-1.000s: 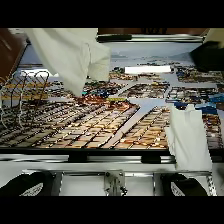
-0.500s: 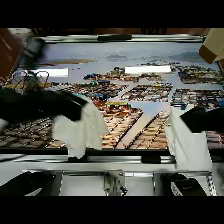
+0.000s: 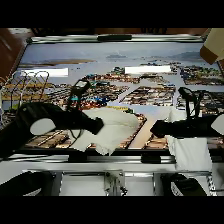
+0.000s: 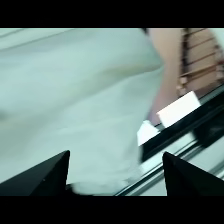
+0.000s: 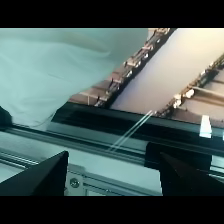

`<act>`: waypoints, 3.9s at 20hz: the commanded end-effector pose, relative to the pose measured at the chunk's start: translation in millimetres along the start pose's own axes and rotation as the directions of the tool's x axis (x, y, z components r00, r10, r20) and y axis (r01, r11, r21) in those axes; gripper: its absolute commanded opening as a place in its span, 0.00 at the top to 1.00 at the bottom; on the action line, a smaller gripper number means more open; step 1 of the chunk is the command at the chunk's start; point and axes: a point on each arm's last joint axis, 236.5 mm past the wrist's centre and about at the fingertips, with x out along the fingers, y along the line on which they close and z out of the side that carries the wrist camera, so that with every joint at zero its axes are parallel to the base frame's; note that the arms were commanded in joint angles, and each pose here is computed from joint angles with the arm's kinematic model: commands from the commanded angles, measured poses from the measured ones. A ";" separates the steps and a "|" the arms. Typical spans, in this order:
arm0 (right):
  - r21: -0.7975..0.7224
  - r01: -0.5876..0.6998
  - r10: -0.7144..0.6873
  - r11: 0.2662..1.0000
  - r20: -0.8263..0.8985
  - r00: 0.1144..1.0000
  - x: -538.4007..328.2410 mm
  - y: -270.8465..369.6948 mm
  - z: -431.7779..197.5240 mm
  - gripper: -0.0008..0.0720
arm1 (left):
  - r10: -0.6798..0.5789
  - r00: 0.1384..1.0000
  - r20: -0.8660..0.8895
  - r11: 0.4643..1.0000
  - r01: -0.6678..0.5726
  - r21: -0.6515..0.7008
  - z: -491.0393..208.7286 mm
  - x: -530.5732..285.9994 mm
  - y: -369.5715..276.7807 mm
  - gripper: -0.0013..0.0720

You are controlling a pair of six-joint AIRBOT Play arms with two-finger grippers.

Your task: Fold the shirts.

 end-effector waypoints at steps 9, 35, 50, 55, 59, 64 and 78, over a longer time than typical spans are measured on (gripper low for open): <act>0.072 -0.016 0.031 0.997 -0.213 0.977 80.8 -18.9 10.7 0.07 | -0.018 0.931 -0.364 0.916 -0.131 -0.380 -170.3 43.4 122.1 0.00; 0.107 -0.072 0.103 0.992 -0.315 0.943 178.1 3.2 27.4 0.90 | -0.070 0.986 -0.152 0.941 0.014 -0.339 -90.8 73.5 117.4 0.95; -0.466 0.201 0.429 0.862 0.880 0.202 -429.2 174.4 67.1 0.90 | -0.020 0.298 0.954 0.984 -0.165 0.072 102.1 -484.7 -8.7 0.95; -0.420 0.228 0.229 0.878 0.788 0.571 -331.1 132.0 82.5 0.90 | 0.094 0.700 0.707 0.985 -0.167 0.033 79.9 -351.8 33.1 0.95; -0.398 0.192 0.002 0.897 0.438 0.899 -208.4 86.2 100.0 0.90 | 0.235 0.801 0.551 0.966 -0.256 -0.040 70.5 -269.8 87.6 0.95; -0.320 -0.009 0.009 0.947 -0.002 1.000 -30.1 65.1 129.6 0.90 | 0.441 0.772 0.458 0.889 -0.444 -0.110 75.4 -204.4 167.3 0.95; 0.017 -0.289 0.289 0.957 -0.118 0.950 131.6 45.8 196.9 0.24 | 0.282 0.959 0.021 0.863 -0.244 -0.442 67.6 10.4 237.2 0.01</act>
